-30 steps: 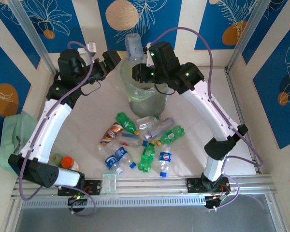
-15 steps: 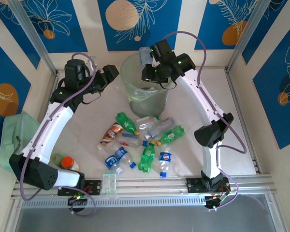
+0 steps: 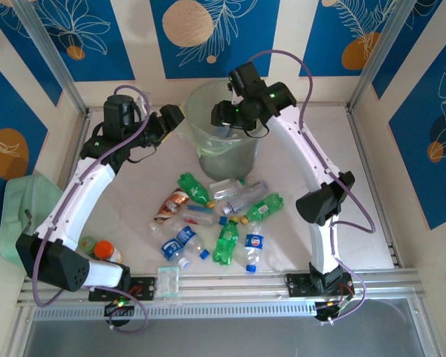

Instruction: Put the plastic bottles in the bin

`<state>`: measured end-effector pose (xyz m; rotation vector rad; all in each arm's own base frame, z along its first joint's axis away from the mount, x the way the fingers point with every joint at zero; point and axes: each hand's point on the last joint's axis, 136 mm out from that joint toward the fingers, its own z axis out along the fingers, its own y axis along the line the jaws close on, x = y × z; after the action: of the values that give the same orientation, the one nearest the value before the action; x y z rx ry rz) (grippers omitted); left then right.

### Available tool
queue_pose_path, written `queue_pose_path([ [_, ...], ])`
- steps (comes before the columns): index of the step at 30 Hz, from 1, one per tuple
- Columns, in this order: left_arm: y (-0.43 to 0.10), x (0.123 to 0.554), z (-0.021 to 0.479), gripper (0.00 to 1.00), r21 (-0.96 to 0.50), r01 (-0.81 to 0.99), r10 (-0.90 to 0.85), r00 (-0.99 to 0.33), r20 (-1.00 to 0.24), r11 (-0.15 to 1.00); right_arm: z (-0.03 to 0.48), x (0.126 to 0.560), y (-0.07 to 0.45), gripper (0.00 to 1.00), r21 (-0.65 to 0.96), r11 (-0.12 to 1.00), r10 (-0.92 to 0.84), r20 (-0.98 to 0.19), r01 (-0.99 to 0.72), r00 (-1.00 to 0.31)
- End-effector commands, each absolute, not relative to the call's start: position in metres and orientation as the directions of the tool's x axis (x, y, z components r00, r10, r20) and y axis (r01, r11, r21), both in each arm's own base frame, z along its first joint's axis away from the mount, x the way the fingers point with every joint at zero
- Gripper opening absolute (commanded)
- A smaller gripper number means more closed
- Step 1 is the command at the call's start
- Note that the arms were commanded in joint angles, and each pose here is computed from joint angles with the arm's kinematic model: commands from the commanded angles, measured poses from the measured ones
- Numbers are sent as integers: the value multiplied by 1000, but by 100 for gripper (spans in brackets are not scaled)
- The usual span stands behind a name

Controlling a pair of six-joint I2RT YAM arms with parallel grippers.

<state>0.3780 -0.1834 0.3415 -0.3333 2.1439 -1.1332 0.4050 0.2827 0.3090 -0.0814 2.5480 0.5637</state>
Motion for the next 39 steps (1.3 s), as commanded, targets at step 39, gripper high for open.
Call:
queue_pose_path([
  [39,-127,266,94,100,-181,15,-33,-965,-260,983,301,251,207,84,513,854,255,-550,-81,-795],
])
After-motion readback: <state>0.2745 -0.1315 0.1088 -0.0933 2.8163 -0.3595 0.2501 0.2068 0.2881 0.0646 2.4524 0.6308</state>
